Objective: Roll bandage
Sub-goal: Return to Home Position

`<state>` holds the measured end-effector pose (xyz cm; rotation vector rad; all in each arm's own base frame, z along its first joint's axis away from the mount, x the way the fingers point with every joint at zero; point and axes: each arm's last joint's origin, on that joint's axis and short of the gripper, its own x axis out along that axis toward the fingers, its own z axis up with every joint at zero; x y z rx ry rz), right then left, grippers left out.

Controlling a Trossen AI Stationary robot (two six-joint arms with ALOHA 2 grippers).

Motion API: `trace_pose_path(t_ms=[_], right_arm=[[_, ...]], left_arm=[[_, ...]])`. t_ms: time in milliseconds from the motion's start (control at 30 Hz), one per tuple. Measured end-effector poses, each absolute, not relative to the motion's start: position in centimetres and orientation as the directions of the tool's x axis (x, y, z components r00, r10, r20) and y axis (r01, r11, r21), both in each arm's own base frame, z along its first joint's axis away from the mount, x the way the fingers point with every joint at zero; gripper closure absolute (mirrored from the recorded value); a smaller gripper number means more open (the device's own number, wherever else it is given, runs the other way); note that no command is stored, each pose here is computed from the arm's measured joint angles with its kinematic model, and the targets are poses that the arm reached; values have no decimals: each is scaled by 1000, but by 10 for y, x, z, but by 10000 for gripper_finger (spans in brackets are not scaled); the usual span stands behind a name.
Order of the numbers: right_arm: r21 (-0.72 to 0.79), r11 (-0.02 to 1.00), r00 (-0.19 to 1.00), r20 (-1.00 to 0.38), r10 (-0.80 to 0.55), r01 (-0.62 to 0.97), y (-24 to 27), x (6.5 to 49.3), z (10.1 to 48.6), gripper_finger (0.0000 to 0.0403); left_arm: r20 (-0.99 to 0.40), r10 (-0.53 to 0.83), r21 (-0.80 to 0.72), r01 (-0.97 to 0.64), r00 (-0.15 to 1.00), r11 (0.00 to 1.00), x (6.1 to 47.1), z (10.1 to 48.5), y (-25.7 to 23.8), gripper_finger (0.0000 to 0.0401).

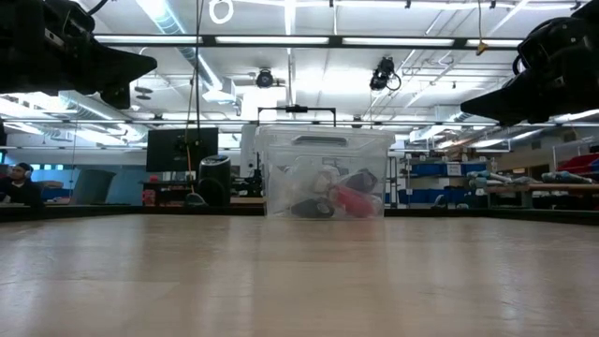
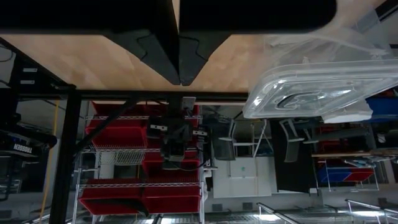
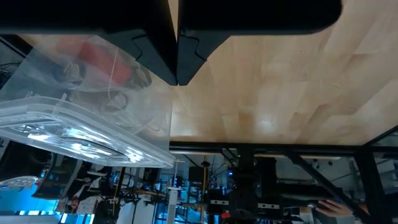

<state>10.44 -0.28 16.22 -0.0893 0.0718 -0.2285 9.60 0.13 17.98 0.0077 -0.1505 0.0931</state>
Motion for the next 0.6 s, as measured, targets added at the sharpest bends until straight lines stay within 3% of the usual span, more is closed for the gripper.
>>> trace_pose_path(t_ms=[600], right_arm=[[-97, 970, 971, -61, -229, 223, -3, 104, 162, 394]], left_arm=[[150, 92, 1, -93, 984, 996, 96, 180, 1, 400]])
